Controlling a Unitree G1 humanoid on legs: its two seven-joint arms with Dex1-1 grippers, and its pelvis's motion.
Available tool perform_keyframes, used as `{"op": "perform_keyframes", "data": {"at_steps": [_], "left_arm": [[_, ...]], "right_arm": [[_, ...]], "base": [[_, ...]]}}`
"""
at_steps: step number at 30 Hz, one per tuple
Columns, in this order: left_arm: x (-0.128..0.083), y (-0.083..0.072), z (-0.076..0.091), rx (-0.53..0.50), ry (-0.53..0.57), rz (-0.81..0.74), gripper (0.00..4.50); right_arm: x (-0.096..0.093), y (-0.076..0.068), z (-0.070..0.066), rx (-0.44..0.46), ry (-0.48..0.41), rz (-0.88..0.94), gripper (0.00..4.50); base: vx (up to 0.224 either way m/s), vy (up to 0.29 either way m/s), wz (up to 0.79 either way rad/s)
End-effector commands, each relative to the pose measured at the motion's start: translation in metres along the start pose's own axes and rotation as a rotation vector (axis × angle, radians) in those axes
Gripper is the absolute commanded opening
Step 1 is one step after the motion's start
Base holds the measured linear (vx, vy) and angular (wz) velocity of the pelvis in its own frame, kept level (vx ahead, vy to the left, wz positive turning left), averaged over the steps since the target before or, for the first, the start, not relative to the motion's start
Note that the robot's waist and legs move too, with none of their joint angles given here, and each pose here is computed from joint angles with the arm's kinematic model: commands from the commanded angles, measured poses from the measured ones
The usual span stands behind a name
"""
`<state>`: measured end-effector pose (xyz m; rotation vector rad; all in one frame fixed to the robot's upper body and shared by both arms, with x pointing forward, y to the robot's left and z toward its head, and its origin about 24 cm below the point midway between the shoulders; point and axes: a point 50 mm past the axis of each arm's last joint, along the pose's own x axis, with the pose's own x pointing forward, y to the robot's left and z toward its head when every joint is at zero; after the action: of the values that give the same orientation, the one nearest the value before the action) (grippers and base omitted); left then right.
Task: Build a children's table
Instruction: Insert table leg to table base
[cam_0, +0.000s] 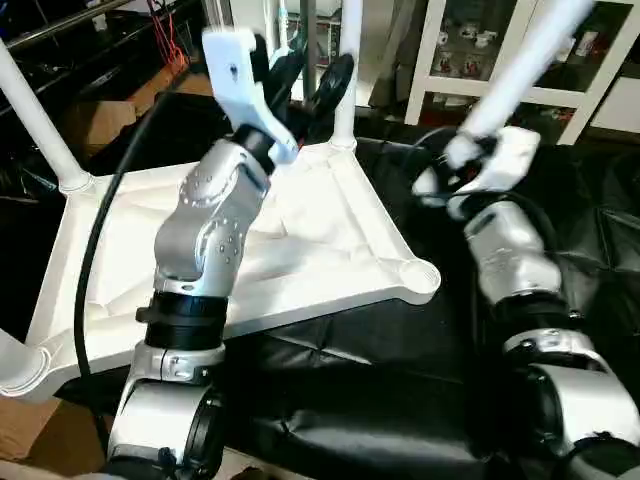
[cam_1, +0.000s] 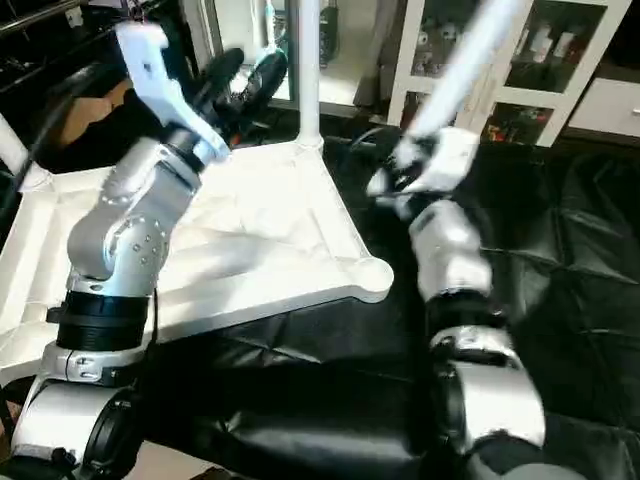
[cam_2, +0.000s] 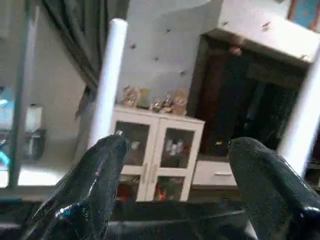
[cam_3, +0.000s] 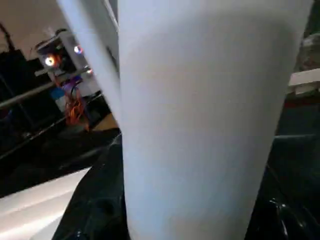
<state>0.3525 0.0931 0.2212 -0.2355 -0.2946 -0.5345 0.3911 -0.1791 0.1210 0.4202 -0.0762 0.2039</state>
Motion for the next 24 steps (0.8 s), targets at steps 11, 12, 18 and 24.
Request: {"op": "perform_keyframes", "data": {"at_steps": [11, 12, 18, 24], "left_arm": [[-0.074, 0.02, -0.076, 0.15, 0.435, -0.068, 3.67], [-0.08, 0.009, -0.08, 0.181, 0.453, -0.171, 3.67], [-0.101, -0.023, -0.091, 0.153, 0.526, -0.454, 4.01], [-0.116, -0.024, -0.11, 0.262, 0.604, -0.519, 4.44]], "right_arm": [[-0.056, -0.024, 0.043, 0.247, 0.019, 0.319, 1.97], [-0.062, -0.025, 0.046, 0.226, 0.025, 0.355, 1.97], [-0.079, -0.023, 0.049, 0.181, 0.045, 0.414, 1.97], [-0.087, -0.022, 0.043, 0.093, 0.056, 0.427, 1.97]], "base": [[0.0, 0.0, 0.0], [0.0, 0.0, 0.0], [0.0, 0.0, 0.0], [0.0, 0.0, 0.0]]}}
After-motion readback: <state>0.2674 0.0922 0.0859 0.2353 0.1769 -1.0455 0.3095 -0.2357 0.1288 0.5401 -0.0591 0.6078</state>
